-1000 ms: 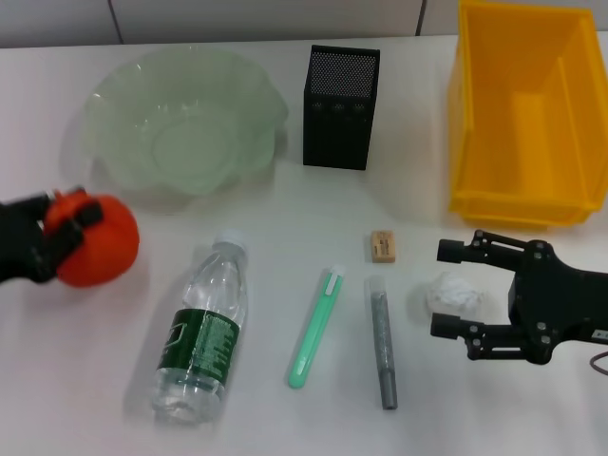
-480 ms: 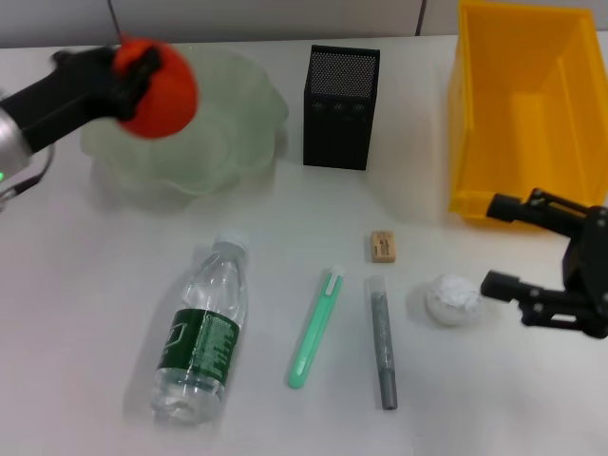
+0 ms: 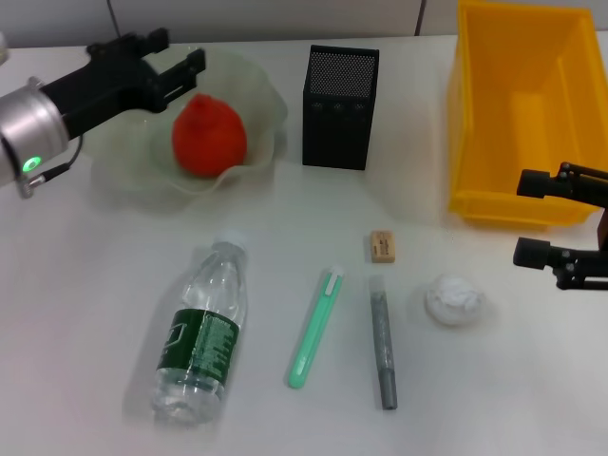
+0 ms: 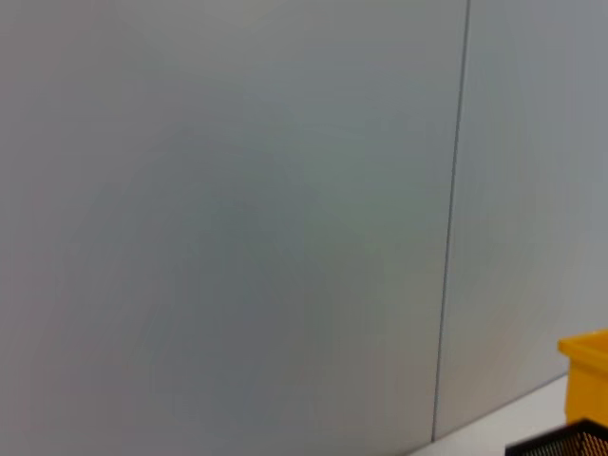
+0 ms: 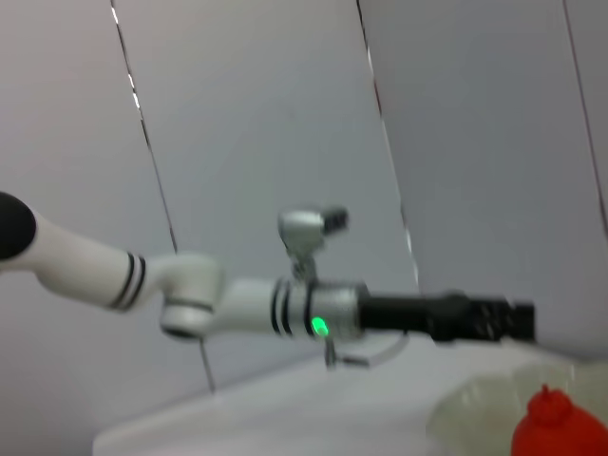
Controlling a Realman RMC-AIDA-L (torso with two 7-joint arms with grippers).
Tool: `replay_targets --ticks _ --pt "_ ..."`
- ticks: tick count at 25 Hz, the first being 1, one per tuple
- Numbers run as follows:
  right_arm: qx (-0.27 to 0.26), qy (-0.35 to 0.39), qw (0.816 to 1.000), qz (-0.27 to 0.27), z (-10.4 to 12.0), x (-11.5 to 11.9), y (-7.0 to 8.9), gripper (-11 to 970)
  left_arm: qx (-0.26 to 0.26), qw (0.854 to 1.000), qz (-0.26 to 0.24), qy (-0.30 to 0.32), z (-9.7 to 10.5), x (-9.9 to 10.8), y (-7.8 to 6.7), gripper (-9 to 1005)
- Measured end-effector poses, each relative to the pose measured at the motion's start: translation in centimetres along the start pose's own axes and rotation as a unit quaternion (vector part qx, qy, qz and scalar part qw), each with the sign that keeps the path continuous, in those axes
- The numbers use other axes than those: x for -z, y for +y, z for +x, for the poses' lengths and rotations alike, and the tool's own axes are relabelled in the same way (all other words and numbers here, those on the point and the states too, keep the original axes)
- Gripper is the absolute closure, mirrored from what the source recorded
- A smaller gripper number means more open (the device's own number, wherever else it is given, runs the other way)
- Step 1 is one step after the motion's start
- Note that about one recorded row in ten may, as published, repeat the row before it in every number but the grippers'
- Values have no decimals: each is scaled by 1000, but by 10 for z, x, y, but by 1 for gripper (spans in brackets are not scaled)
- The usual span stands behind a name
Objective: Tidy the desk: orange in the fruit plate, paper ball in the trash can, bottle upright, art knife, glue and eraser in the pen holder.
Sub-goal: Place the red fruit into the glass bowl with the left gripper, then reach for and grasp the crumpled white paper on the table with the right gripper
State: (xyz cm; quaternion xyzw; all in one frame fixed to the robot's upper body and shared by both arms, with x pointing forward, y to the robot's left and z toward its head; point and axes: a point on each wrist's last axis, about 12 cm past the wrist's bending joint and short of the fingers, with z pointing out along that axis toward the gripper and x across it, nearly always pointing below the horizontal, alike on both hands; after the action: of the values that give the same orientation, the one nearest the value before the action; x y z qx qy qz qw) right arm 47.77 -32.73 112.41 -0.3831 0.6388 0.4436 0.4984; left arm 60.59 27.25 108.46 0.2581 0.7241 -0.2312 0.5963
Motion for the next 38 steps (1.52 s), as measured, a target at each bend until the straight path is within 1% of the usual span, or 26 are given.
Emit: replay_targets --ticks 2,3,4,5,6,8,10,11,13,16,17,19,20,21,23,29,32,34,36,38 --pt "-8 39 999 -2 -20 -1 -5 124 -5 1000 12 -8 4 17 0 572" --pt "-19 85 996 1 -44 -5 -10 124 -6 1000 16 -10 5 22 -1 550" --pt "-19 85 996 1 -44 -5 -10 124 -7 1000 23 -14 6 30 -1 528" --pt "-28 141 989 14 -74 -13 -13 125 -5 999 31 -17 9 38 -3 506" --pt "-28 141 989 14 -74 -13 -13 125 -1 999 40 -22 12 50 -5 460" --pt "-40 216 975 30 -102 -26 -13 125 4 998 54 -29 17 66 -9 367" --pt "-55 311 947 64 -125 -46 -11 125 9 996 74 -38 23 87 -17 274" --pt "-61 357 928 85 -133 -59 -11 125 12 996 82 -41 25 92 -20 251" --pt "-75 422 896 117 -138 -80 -12 125 18 995 89 -45 31 104 -25 205" --pt "-78 490 860 120 -131 -112 -11 125 30 995 83 -42 39 114 -29 135" --pt "-77 506 851 121 -126 -122 -12 125 33 995 81 -41 41 116 -30 137" --pt "-73 525 839 121 -117 -134 -13 125 37 995 79 -39 44 118 -31 139" --pt "-71 541 829 122 -106 -143 -16 124 37 995 79 -38 44 119 -31 140" --pt "-71 541 829 122 -106 -143 -16 124 37 995 79 -38 45 119 -31 140" --pt "-71 551 822 121 -96 -150 -19 124 39 995 80 -36 46 118 -32 141" --pt "-78 570 810 116 -68 -168 -29 126 42 995 80 -34 47 118 -33 143" --pt "-77 575 806 116 -57 -174 -32 127 42 995 80 -34 47 118 -33 144" --pt "-81 584 800 112 -50 -178 -34 128 42 995 80 -34 47 118 -32 145" --pt "-87 590 795 111 -45 -181 -37 169 42 995 80 -34 47 118 -32 146" --pt "-88 588 796 113 -42 -182 -39 211 41 995 80 -34 47 117 -32 147"
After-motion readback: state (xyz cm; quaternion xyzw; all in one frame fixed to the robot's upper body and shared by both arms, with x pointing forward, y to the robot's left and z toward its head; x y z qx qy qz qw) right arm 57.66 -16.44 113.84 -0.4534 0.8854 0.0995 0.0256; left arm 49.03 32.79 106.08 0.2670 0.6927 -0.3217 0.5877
